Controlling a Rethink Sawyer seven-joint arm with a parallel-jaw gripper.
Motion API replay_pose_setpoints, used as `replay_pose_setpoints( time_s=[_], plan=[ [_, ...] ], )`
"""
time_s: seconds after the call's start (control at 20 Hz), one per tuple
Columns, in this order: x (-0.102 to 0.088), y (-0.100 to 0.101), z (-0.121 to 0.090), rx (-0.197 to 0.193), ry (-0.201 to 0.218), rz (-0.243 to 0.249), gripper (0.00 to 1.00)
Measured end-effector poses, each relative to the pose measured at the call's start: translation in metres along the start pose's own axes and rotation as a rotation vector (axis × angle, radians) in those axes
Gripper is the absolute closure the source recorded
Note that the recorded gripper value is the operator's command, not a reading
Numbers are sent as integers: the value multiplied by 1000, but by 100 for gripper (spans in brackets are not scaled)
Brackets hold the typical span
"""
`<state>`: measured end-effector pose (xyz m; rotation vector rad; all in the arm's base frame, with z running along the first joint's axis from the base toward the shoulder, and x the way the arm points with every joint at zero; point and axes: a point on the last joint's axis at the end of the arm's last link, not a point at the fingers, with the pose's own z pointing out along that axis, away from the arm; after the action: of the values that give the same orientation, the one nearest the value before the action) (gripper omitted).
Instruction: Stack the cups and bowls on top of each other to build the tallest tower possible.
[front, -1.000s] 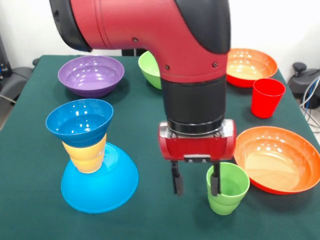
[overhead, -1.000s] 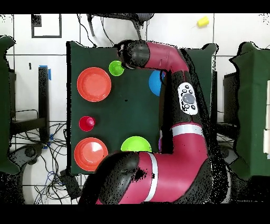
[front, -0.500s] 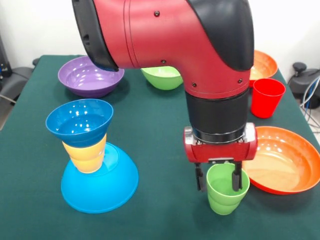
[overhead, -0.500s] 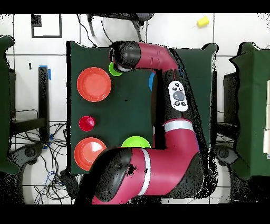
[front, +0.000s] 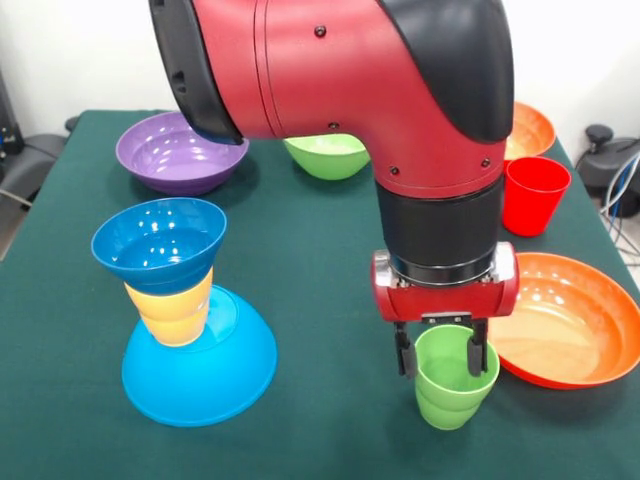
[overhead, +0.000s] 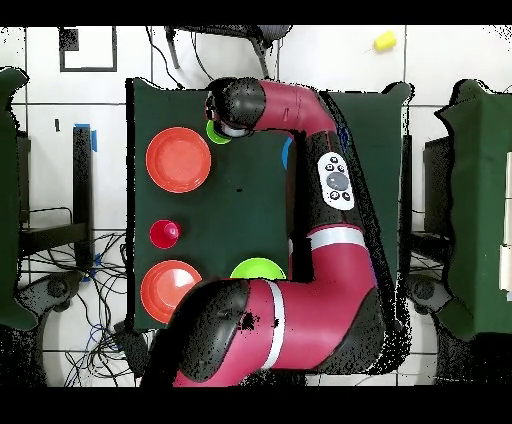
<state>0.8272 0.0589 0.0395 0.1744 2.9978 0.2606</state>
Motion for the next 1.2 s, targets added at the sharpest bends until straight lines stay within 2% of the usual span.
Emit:
replay_pose_setpoints(
  time_s=[0.25,0.4,0.65,1.2],
  plan=[
    [1,1,6,17,11,-10,0],
    [0,3,16,42,16,-24,0],
    [0,5,29,59,28,-30,0],
    [-12,-5,29,99,32,-28,0]
  ],
)
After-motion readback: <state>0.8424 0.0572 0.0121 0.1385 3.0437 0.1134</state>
